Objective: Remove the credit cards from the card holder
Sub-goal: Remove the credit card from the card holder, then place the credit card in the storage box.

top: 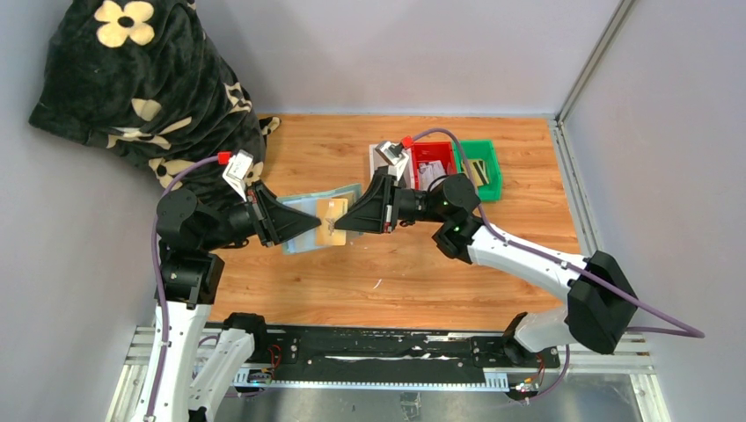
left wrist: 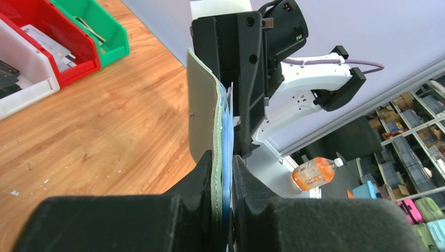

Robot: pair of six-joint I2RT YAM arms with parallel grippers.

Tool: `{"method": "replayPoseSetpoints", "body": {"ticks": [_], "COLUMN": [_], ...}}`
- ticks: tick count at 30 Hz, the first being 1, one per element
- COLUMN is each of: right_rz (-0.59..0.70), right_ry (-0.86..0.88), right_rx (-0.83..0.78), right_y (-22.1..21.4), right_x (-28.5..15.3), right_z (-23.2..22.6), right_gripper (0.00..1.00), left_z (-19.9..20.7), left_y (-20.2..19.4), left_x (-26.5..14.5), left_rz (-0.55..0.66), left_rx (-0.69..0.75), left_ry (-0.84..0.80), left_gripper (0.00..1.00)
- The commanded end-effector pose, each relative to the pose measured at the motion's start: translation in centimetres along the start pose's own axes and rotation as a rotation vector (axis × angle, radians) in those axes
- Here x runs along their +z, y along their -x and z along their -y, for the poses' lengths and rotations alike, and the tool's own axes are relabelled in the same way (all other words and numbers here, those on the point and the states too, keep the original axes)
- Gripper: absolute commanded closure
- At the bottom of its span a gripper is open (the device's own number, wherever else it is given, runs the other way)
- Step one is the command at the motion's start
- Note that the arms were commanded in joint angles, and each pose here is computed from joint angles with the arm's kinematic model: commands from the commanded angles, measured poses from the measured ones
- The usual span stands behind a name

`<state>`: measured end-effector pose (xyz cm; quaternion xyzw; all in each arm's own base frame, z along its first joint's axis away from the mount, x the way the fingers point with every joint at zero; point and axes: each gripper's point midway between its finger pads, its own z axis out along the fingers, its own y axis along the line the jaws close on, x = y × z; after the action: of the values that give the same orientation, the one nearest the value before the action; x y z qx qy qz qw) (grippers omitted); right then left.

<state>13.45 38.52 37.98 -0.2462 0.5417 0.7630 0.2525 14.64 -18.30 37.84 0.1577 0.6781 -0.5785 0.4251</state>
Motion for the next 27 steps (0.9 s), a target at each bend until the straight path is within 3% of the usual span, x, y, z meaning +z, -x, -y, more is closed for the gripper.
{"method": "replayPoseSetpoints", "body": {"ticks": [1,3,7,20,27], "right_rz": [0.004,0.002,-0.006,-0.006,0.035], "right_ry": [0.039,0.021,-0.030,-0.223,-0.467], "right_rx": [-0.051,-0.059,-0.055,-0.132,-0.163], "right_y": [0.6,0.5,0.4,2.4,5.7], "right_x": [0.6,0.3,-1.3,-8.6,-14.3], "right_z": [-1.2,-1.0,-0.2,1.1,4.1], "right_gripper": [0.84,0.93,0.99,1.00,1.00], "left_z": [0.7,1.0,1.1,1.2,1.3], "left_y": [0.3,0.4,0.4,0.8,0.8], "left_x": [-0.2,-0.2,-0.3,-0.3,-0.3], "left_rz": [0.004,0.002,-0.001,-0.005,-0.012], "left_rx": [0.037,0.044,0.055,0.084,0.097], "left_ry": [-0.014,-0.017,-0.015,-0.009,-0.016], "left_gripper": [1.00,1.00,1.00,1.00,1.00]}}
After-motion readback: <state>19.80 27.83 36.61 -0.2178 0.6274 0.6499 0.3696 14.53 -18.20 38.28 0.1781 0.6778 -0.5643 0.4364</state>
